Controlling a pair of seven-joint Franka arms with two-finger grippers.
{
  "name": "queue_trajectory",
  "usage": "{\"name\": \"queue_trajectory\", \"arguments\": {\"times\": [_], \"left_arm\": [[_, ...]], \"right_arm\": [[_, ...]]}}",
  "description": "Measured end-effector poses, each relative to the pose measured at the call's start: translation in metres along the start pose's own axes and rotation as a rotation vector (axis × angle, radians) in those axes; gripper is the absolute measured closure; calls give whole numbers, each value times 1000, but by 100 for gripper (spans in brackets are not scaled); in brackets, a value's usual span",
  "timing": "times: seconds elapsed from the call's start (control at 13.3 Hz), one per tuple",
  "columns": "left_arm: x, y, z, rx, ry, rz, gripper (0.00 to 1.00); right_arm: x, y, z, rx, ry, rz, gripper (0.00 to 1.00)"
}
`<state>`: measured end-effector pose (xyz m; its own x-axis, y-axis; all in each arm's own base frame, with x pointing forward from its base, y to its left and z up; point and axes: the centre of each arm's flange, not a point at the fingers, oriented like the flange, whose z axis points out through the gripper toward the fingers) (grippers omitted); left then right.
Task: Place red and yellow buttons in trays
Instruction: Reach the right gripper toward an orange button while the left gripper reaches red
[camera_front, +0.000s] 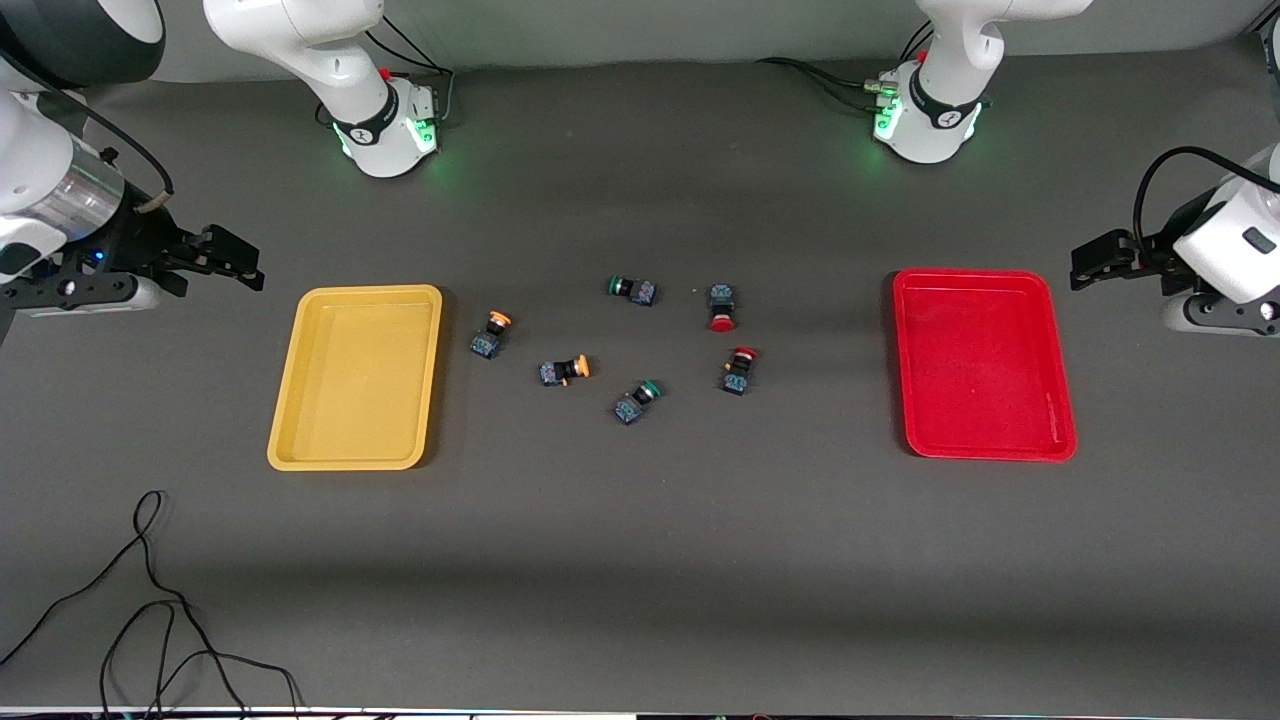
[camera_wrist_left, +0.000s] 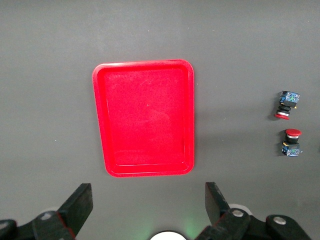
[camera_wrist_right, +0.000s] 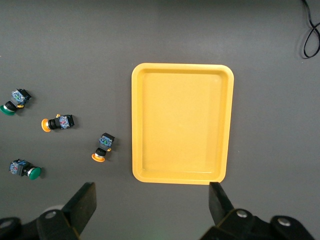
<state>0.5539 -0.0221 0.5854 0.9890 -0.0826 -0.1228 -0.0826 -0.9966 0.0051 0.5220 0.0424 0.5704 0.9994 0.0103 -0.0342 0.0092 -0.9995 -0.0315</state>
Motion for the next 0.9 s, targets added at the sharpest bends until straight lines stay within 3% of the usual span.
{"name": "queue_trajectory", "arguments": {"times": [0.53, 0.9], "left_arm": [[0, 0, 0, 0, 0, -2, 0], [-2, 25, 12, -6, -21, 1, 0]], "right_arm": [[4, 1, 9, -3, -20, 3, 0], [16, -27, 44, -19, -80, -15, 0]]}}
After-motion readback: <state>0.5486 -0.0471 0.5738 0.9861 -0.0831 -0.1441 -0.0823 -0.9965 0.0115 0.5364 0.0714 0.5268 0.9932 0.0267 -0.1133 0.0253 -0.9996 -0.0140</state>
